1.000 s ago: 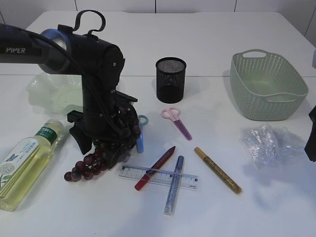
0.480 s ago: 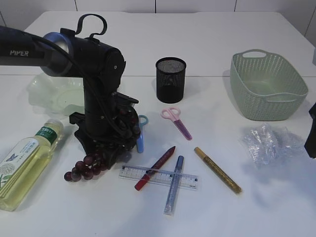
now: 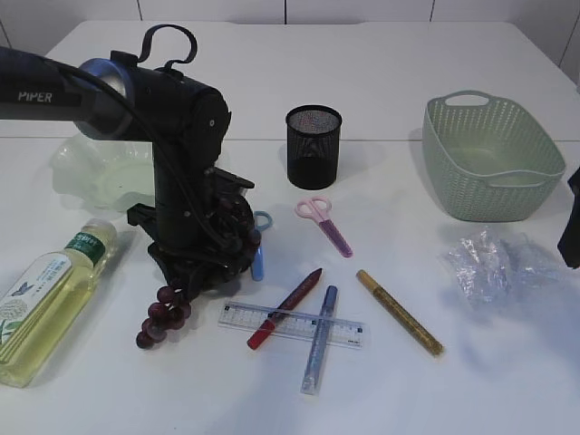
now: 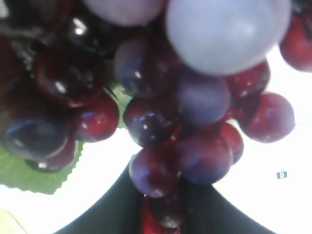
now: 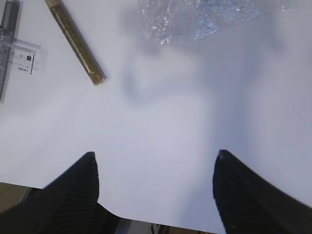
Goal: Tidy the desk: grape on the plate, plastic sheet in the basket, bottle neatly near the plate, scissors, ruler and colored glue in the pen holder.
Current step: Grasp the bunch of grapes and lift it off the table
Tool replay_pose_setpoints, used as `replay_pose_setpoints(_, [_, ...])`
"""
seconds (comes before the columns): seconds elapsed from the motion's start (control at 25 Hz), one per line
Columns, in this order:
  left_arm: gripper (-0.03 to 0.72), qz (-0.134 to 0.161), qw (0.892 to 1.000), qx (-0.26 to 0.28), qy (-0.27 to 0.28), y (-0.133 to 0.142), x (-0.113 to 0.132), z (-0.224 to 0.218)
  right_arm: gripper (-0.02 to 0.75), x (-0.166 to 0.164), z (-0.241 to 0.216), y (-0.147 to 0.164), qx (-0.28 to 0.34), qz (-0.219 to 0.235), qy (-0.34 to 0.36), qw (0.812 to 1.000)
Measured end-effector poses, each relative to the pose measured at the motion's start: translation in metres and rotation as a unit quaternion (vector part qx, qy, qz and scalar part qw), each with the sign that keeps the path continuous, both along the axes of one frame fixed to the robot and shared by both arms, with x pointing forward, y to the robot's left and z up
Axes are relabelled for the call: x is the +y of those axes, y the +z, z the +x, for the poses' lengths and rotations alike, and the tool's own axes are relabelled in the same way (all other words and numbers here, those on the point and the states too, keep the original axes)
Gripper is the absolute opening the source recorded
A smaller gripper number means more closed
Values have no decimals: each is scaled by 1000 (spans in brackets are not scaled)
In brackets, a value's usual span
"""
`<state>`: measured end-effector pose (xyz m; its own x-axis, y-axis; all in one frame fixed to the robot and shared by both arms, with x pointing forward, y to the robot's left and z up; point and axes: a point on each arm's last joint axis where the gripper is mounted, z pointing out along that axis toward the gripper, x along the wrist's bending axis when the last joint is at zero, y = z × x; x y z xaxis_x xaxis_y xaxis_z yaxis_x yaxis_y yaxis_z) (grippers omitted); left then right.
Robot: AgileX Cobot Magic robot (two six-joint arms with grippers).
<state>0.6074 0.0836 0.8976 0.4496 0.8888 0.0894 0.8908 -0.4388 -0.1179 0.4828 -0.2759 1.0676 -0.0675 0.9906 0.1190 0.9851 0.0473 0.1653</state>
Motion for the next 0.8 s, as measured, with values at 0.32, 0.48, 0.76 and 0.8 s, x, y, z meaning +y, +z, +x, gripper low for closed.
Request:
replay_pose_setpoints(0.32, [94, -1, 1000, -9, -2, 4, 0, 1, 547, -1, 0, 0, 2, -5, 1, 1000])
replay_pose_setpoints(0.48, [91, -21, 999, -41, -3, 30, 0, 1, 547, -2, 0, 0, 2, -9, 2, 1000])
replay_pose_setpoints(0.76, [87, -56, 994, -98, -4, 74, 1, -1, 547, -2, 0, 0, 2, -10, 2, 1000])
replay_pose_setpoints(0.8, [87, -58, 993, -101, -4, 77, 2, -1, 547, -2, 0, 0, 2, -10, 2, 1000])
